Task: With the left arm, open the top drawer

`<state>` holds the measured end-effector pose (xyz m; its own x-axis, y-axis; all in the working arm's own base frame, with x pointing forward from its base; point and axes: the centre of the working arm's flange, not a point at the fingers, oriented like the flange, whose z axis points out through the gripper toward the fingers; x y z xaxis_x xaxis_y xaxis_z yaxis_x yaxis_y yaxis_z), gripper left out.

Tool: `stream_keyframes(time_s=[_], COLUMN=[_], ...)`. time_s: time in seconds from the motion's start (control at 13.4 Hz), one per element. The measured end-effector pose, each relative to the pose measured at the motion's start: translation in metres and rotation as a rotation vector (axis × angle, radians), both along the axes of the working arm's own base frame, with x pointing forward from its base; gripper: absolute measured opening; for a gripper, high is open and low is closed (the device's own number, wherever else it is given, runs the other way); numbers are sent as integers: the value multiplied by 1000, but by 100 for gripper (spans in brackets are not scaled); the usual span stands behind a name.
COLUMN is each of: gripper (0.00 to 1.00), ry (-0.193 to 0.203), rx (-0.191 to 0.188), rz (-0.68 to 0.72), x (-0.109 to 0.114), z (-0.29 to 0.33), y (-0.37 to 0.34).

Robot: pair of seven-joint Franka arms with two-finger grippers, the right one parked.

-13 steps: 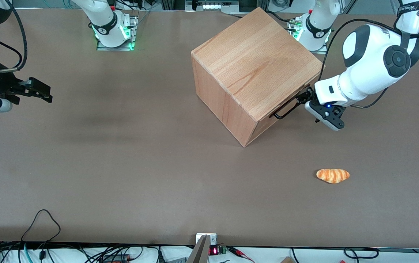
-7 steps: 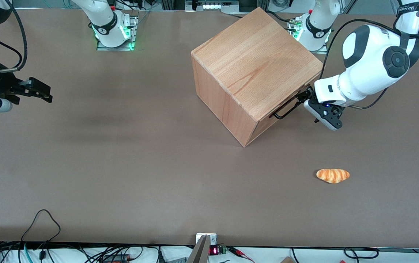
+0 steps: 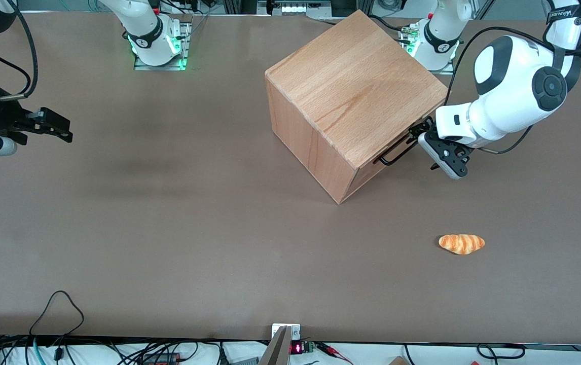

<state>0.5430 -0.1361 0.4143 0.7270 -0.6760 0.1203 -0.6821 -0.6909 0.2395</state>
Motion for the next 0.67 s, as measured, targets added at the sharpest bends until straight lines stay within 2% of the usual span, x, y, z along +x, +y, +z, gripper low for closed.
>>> stream_keyframes(time_s=[0.22, 0.67], gripper=[100, 100], ry=[3, 41], rx=[-3, -17], rz=[-16, -25], x=[1, 5], z=[-4, -27], y=[1, 10])
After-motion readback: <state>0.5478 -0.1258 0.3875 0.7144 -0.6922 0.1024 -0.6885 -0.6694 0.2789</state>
